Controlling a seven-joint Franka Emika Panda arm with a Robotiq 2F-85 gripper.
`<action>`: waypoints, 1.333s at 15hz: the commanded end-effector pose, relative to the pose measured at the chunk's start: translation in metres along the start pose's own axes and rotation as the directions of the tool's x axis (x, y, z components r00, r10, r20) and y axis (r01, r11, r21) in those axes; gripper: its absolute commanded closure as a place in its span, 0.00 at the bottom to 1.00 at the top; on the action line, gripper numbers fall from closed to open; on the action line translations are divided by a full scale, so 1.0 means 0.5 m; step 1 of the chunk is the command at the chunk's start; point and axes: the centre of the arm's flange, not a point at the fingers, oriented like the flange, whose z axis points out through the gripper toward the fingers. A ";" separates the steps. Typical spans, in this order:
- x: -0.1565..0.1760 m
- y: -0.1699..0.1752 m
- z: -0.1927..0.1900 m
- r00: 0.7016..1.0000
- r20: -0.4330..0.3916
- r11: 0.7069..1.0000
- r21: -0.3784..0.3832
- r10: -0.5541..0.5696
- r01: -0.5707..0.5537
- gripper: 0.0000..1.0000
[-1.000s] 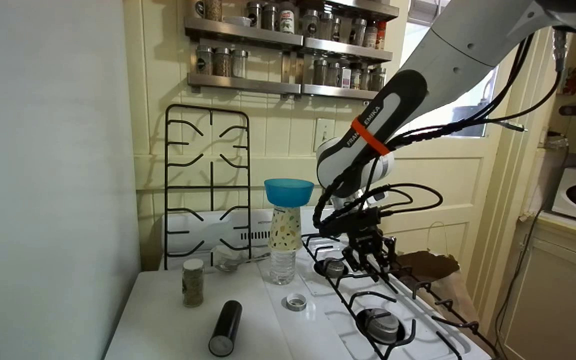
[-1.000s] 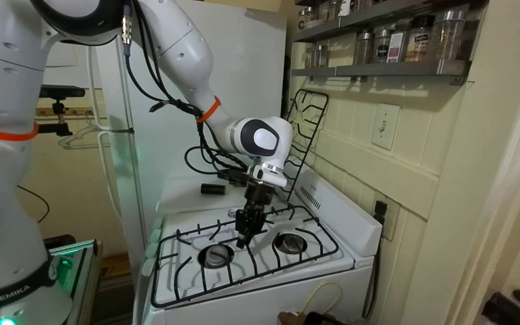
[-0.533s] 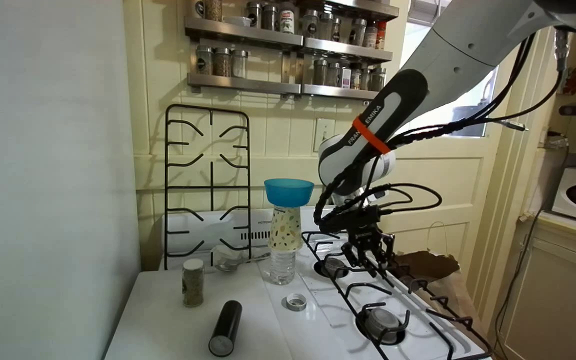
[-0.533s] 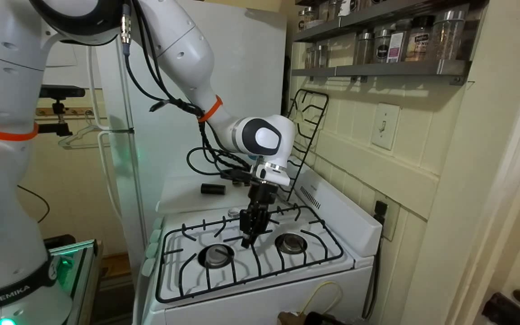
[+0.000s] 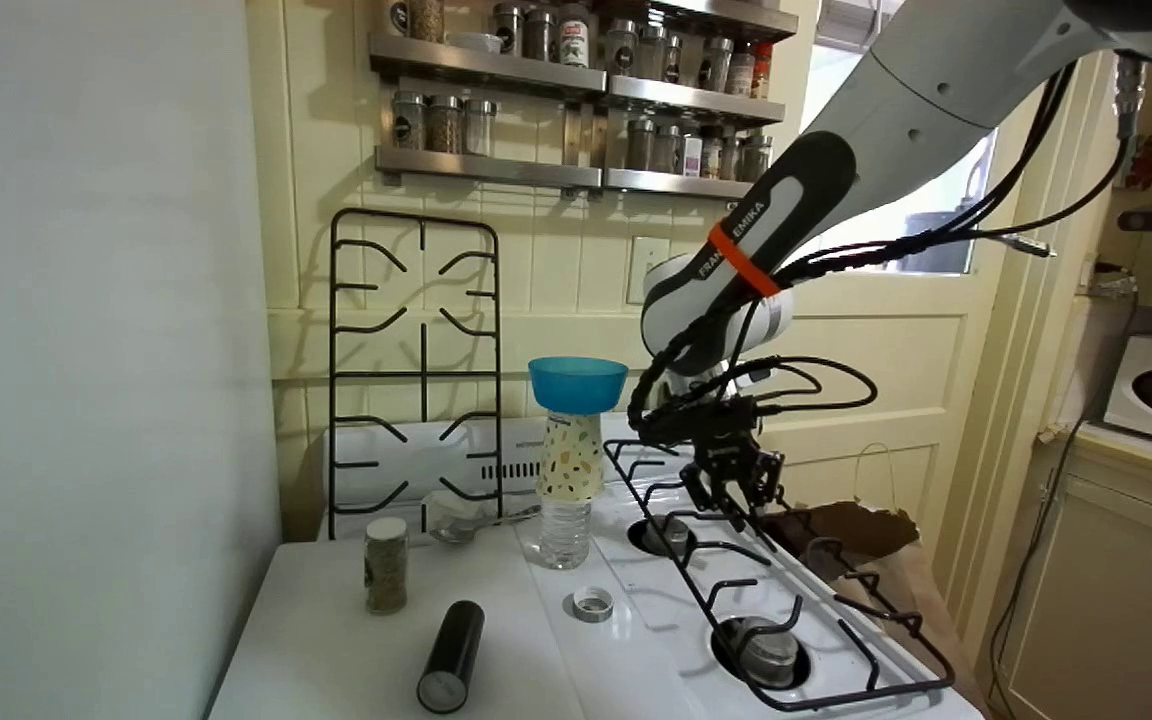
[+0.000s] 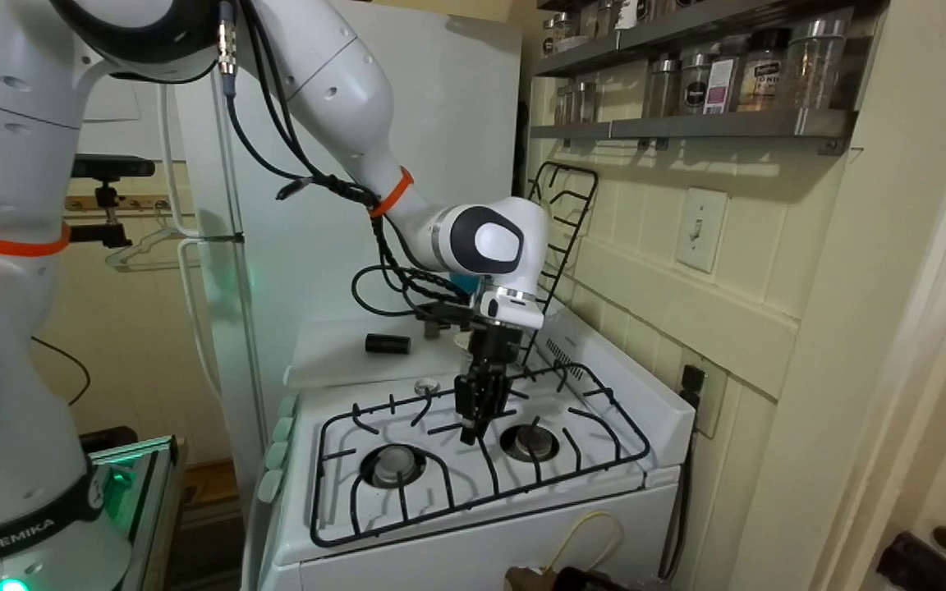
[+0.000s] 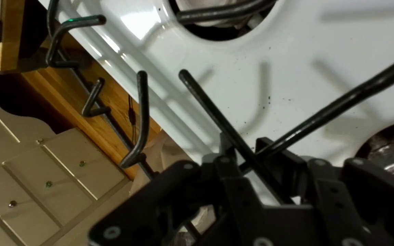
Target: Place the grating on the right on the right side of the stovetop.
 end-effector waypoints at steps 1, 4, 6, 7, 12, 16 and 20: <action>0.009 -0.009 -0.029 1.000 -0.003 0.999 0.032 -0.004 0.004 0.94; 0.001 -0.017 -0.036 1.000 0.006 0.999 0.033 -0.001 0.000 0.94; -0.005 -0.024 -0.038 1.000 0.010 0.999 0.034 -0.002 0.002 0.94; -0.007 -0.028 -0.038 1.000 0.015 0.999 0.040 -0.008 0.008 0.94; -0.024 -0.042 -0.039 0.999 0.048 0.998 0.053 -0.022 0.020 0.94; -0.037 -0.051 -0.036 0.993 0.105 0.995 0.083 -0.054 0.046 0.94; -0.036 -0.055 -0.030 0.987 0.146 0.994 0.098 -0.070 0.056 0.94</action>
